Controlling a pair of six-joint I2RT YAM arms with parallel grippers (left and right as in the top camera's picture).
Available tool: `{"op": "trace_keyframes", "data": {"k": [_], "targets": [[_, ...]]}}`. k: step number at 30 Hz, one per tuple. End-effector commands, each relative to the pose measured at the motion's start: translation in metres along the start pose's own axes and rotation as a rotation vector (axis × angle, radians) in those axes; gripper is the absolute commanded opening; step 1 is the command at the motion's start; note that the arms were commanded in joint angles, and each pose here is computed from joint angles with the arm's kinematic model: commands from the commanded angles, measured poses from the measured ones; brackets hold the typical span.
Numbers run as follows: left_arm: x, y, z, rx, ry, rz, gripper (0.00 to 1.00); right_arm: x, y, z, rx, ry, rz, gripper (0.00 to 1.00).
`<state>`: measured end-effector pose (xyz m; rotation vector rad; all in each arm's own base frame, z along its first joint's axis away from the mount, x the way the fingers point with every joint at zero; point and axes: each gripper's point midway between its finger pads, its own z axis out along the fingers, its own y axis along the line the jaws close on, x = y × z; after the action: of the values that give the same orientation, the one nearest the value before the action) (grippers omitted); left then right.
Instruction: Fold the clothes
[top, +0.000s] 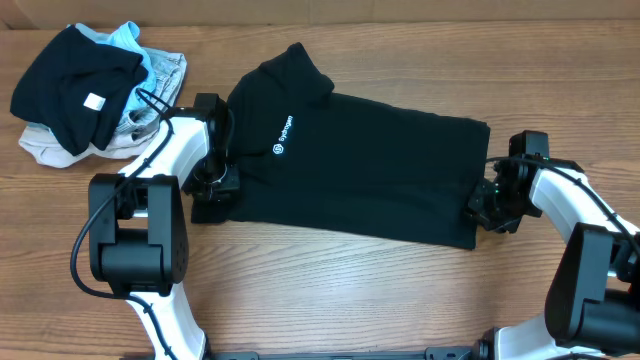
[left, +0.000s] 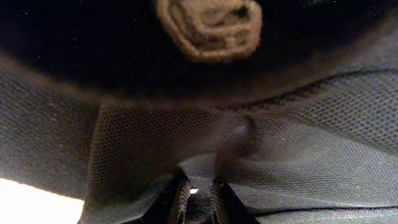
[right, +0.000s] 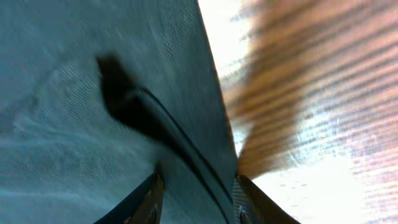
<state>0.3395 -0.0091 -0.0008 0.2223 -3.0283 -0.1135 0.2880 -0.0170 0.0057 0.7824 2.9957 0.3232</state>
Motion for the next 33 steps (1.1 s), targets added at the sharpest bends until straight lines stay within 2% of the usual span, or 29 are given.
{"op": "trace_keyframes", "data": {"k": [1,10,15,24,33], "targets": [[0.003,0.007,0.01,-0.026,0.011,-0.012,0.18,-0.001,0.001,-0.001,-0.003,-0.011,-0.009,0.39],[0.001,0.006,0.01,-0.024,0.003,-0.013,0.18,0.007,0.003,0.005,-0.028,0.01,-0.007,0.25],[0.001,0.007,0.01,-0.025,0.005,-0.013,0.18,0.012,0.0,0.004,-0.018,0.028,0.0,0.04],[0.001,0.006,0.01,-0.025,0.004,-0.013,0.18,0.014,0.005,-0.035,-0.01,0.042,0.045,0.04],[0.001,0.006,0.01,-0.025,0.004,-0.013,0.19,0.026,-0.008,-0.037,0.062,0.084,0.112,0.04]]}}
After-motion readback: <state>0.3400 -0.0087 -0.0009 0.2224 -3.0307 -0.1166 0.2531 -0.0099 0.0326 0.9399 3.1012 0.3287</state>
